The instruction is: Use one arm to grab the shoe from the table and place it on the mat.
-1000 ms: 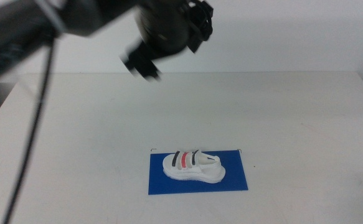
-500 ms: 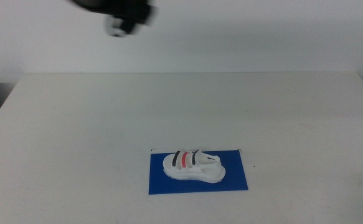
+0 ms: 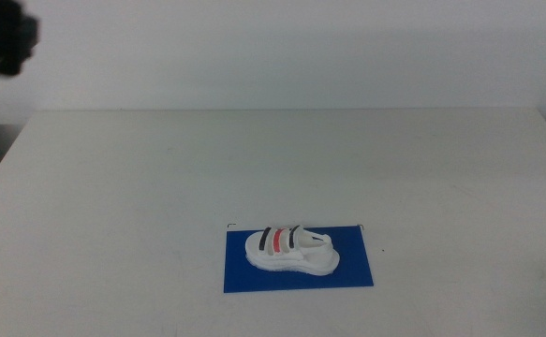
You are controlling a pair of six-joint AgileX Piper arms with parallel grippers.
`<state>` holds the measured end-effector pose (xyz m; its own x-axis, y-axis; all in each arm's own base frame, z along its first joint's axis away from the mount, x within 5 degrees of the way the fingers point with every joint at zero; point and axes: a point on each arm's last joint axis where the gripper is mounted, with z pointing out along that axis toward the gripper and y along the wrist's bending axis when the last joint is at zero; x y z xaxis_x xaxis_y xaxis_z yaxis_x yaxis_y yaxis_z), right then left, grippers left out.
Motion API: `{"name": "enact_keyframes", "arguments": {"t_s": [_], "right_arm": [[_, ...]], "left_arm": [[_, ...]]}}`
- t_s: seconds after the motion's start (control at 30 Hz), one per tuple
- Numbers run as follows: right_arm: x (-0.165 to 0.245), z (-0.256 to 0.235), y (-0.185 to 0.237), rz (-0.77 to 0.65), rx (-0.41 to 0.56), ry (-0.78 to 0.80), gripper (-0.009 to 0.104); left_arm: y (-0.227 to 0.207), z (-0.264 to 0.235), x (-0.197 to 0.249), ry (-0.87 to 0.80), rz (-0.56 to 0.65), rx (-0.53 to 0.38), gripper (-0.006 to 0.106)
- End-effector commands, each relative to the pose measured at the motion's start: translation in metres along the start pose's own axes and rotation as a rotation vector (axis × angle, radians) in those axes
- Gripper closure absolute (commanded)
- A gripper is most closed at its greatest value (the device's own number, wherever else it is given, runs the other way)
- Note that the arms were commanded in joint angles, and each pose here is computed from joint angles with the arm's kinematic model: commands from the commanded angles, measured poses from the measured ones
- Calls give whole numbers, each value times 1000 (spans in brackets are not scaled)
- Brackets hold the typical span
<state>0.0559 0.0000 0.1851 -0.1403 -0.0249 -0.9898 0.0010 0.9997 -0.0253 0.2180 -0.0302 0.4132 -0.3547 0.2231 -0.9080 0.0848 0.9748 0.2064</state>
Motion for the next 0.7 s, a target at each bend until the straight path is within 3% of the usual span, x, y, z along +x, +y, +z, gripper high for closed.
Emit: {"name": "enact_keyframes", "arguments": {"t_s": [0.0,0.37,0.67], "right_arm": [[-6,-2,-1,-17,10,-97,31],[-6,-2,-1,-17,10,-97,31],[-6,-2,-1,-17,10,-97,31]], "left_arm": [[6,-23,0,-189,-43,1,7],[2,-59,68,-207,-136,11,7],[-12,-68,131,-256,-109,62,7]]}}
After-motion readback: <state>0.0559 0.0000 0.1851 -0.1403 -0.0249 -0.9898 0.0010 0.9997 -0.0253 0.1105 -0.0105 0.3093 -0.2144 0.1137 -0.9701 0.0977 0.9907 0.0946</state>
